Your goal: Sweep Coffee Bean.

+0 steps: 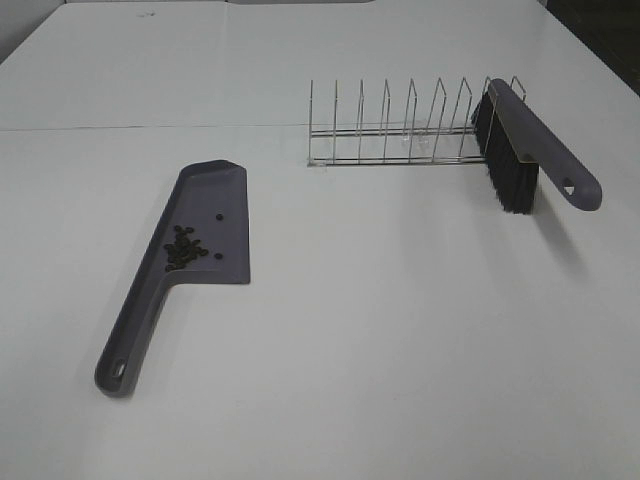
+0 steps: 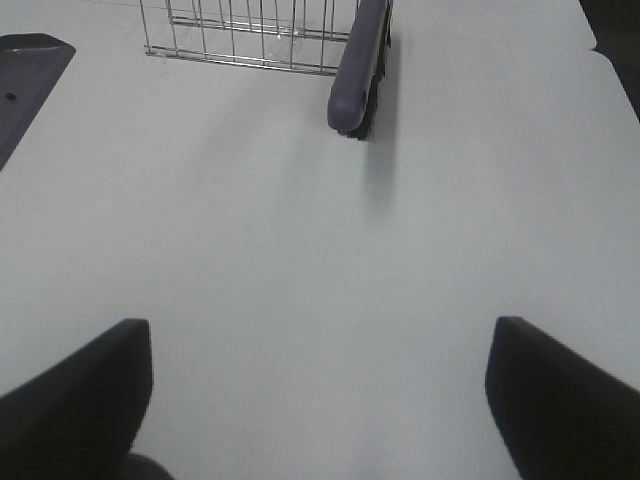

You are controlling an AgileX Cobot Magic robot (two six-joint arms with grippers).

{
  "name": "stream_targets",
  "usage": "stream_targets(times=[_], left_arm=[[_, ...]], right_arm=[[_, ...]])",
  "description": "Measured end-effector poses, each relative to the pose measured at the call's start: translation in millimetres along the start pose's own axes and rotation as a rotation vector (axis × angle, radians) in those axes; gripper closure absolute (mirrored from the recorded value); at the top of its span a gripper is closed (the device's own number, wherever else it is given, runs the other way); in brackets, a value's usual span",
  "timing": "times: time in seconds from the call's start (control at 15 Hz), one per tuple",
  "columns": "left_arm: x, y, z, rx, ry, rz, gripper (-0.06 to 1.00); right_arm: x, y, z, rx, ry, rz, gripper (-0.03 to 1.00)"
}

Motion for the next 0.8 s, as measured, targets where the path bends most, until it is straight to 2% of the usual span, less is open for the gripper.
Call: stream_targets(times=[0.07,0.13,0.33,0.53,0.8], left_arm=[[0.8,-0.3,-0.6,-0.002,0.035,-0.022,0.3],[1.2,-3.0,-5.4,-0.031,0.133,-0.075,0.3],[-2.1,-8.2,-14.4,-0.094,0.256,-0.123,0.3],[-2.1,-8.3,-14.5,-0.092,0.279,-0.136,0.3],[-2.1,-8.3,-14.6,-0.093,0.279,-0.136,0.3]], right_arm=[[0.0,0.0,0.0,0.0,0.0,0.0,0.21],[0.0,0.0,0.0,0.0,0.0,0.0,0.21],[0.0,0.0,0.0,0.0,0.0,0.0,0.21],[0.0,-0.3,-0.5,-0.004,0.0,0.0,0.21],[0.4,-4.9,-9.9,-0.078,0.004,-0.005,0.21]])
Point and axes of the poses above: a point on each arm's last joint axis where the gripper is mounted, z pointing out along that axis toward the gripper, x along the wrist's bending axis when the last joint is at zero, y = z × x, the point moved 1 cm from there along z, pointing out along that axis toward the gripper, and after that the axes turned 7 degrees about z, right-handed, at the moved point
